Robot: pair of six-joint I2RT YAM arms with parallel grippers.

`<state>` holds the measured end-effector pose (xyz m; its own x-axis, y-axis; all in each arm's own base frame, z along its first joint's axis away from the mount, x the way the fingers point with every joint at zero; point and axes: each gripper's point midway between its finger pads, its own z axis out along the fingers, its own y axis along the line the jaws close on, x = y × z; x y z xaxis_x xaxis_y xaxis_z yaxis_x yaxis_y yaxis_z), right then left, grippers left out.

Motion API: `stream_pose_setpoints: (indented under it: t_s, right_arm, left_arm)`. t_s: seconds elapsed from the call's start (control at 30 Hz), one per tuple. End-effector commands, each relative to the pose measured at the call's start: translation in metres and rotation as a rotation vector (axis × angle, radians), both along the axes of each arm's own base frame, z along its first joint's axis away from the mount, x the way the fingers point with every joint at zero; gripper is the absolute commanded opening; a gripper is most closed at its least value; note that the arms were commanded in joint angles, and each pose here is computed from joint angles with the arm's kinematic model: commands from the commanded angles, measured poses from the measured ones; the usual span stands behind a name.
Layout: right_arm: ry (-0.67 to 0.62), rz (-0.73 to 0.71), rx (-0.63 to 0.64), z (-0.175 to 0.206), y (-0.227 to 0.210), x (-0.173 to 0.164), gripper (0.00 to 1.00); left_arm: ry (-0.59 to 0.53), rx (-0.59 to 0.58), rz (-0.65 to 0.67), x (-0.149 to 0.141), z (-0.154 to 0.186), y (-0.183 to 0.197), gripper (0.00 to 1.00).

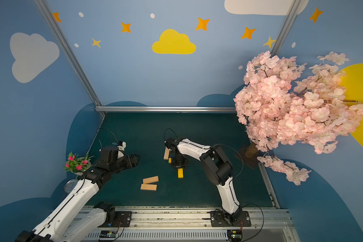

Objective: Assemble the number 6 with building blocks
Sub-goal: Assemble the building block at the center of the board.

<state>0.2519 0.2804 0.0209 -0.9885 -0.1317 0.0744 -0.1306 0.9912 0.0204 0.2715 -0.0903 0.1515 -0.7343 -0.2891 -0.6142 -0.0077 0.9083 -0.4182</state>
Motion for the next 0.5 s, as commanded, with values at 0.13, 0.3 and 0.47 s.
stream_pose_setpoints:
  t_s: [0.13, 0.3, 0.47]
  right_arm:
    - [0.001, -0.007, -0.007, -0.0037, -0.0012, 0.0066, 0.0]
    - [-0.001, -0.015, 0.012, -0.004, 0.0035, 0.0089, 0.0]
    - [0.001, -0.018, 0.009, -0.0062, 0.0034, 0.0106, 0.0]
  left_arm:
    - [0.012, 0.008, 0.004, -0.0031, -0.0033, 0.0017, 0.83]
    - [0.012, 0.007, 0.002, -0.0031, -0.0036, 0.0013, 0.83]
    - [0.011, 0.013, 0.003, -0.0033, -0.0032, 0.0024, 0.83]
